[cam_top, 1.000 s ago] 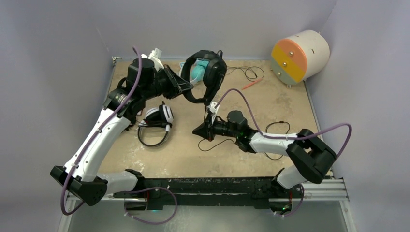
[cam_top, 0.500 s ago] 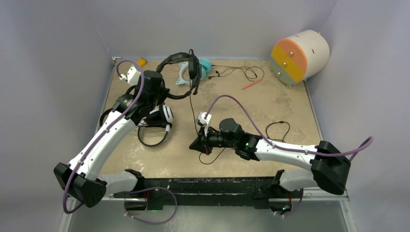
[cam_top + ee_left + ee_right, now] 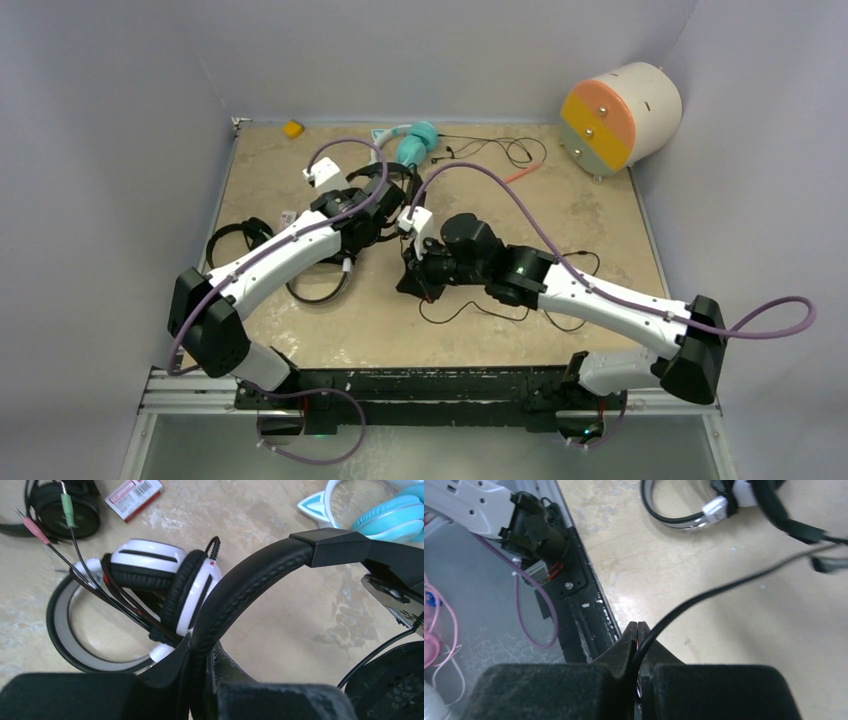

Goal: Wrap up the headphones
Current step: Wrap the headphones cable around the headphones.

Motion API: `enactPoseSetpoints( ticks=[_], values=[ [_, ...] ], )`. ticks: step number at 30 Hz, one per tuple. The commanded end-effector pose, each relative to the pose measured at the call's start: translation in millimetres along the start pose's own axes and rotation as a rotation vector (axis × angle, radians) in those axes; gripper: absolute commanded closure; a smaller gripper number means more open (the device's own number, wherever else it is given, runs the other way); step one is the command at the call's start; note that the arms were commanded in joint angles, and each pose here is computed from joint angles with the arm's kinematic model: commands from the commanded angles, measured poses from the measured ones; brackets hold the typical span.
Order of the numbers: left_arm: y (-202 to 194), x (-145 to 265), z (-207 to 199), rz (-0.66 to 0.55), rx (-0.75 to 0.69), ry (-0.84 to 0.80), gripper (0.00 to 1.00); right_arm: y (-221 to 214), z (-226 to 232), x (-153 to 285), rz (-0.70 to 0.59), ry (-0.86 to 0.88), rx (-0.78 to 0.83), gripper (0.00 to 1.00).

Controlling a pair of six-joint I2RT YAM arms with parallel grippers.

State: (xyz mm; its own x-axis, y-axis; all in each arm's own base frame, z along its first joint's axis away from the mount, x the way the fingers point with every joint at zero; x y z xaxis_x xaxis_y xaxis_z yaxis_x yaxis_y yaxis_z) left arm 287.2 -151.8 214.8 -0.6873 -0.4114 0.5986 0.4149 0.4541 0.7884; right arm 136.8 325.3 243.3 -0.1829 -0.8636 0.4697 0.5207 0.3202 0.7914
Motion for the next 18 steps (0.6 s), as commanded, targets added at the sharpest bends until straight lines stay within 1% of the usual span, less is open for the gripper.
enactPoseSetpoints(
  ticks=[1, 3, 5, 9, 11, 16, 18],
  values=[
    [23.0, 2.0, 3.9, -0.116, -0.021, -0.029, 1.0, 14.9, -9.9, 40.5, -0.024, -0.18, 0.064, 1.0],
    [19.8, 3.3, -0.9, -0.107, -0.082, -0.104, 1.0, 20.5, -15.1, 50.5, -0.05, -0.224, 0.086, 1.0],
    [17.1, 7.3, -8.0, -0.104, -0.165, -0.212, 1.0, 24.7, -18.8, 59.5, -0.072, -0.249, 0.106, 1.0],
    [8.1, 22.5, -20.8, -0.089, -0.344, -0.466, 1.0, 31.2, -37.0, 76.5, -0.106, -0.343, 0.119, 1.0],
    [5.4, 27.8, -21.1, -0.069, -0.39, -0.515, 1.0, 33.3, -49.1, 83.5, -0.12, -0.379, 0.111, 1.0],
    [-11.9, 44.1, -23.4, 0.033, -0.637, -0.699, 1.0, 42.6, -85.6, 94.1, -0.155, -0.462, 0.061, 0.98],
    [-15.6, 46.2, -18.8, 0.055, -0.698, -0.701, 1.0, 47.4, -95.6, 95.6, -0.151, -0.49, 0.052, 0.98]
  ],
)
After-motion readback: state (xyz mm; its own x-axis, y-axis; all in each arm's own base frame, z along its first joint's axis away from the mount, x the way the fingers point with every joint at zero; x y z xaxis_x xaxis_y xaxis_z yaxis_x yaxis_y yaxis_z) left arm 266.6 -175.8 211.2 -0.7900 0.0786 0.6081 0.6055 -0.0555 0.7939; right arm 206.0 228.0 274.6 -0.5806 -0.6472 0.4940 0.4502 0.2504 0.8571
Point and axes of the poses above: each gripper's point midway between its finger pads, its own x axis back along the fingers, its own z axis along the line the jaws close on, y = z × x, the point moved 5 cm from there along x, back along the fingers, and after that the axes turned 4 degrees about -x, right-handed, at the moved point
